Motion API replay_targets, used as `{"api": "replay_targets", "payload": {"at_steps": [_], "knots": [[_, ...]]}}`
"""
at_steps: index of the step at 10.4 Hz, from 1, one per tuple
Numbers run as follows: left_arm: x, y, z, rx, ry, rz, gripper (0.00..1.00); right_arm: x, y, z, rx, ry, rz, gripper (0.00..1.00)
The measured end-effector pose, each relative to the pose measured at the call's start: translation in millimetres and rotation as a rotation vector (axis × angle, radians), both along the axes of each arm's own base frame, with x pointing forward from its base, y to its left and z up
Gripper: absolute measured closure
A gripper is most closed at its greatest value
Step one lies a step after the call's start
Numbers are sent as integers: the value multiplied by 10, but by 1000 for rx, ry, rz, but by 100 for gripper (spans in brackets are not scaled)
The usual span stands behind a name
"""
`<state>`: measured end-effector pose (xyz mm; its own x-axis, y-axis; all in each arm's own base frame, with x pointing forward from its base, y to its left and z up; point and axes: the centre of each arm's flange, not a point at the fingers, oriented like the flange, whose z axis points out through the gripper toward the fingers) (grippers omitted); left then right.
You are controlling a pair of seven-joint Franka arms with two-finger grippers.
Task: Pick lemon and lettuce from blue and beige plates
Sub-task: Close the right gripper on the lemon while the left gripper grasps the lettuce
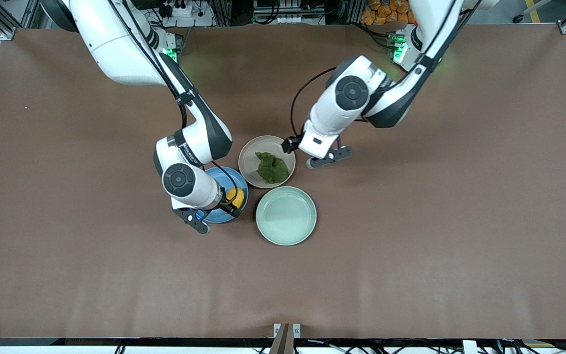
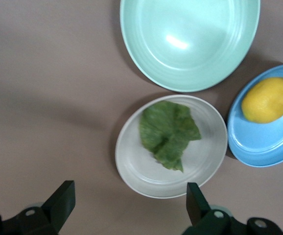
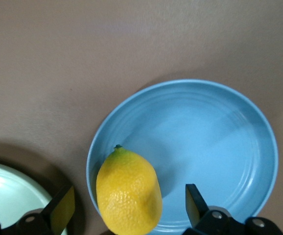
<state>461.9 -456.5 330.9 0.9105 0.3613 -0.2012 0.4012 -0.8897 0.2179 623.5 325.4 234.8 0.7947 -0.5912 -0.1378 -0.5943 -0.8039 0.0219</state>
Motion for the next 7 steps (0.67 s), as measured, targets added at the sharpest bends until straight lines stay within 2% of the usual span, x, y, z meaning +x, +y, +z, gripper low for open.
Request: {"api": "replay_targets", "payload": {"at_steps": [7], "knots": [[-331,-466,-642,-41,24,40,0,-62,112,-183,-2,3,16,0]]}}
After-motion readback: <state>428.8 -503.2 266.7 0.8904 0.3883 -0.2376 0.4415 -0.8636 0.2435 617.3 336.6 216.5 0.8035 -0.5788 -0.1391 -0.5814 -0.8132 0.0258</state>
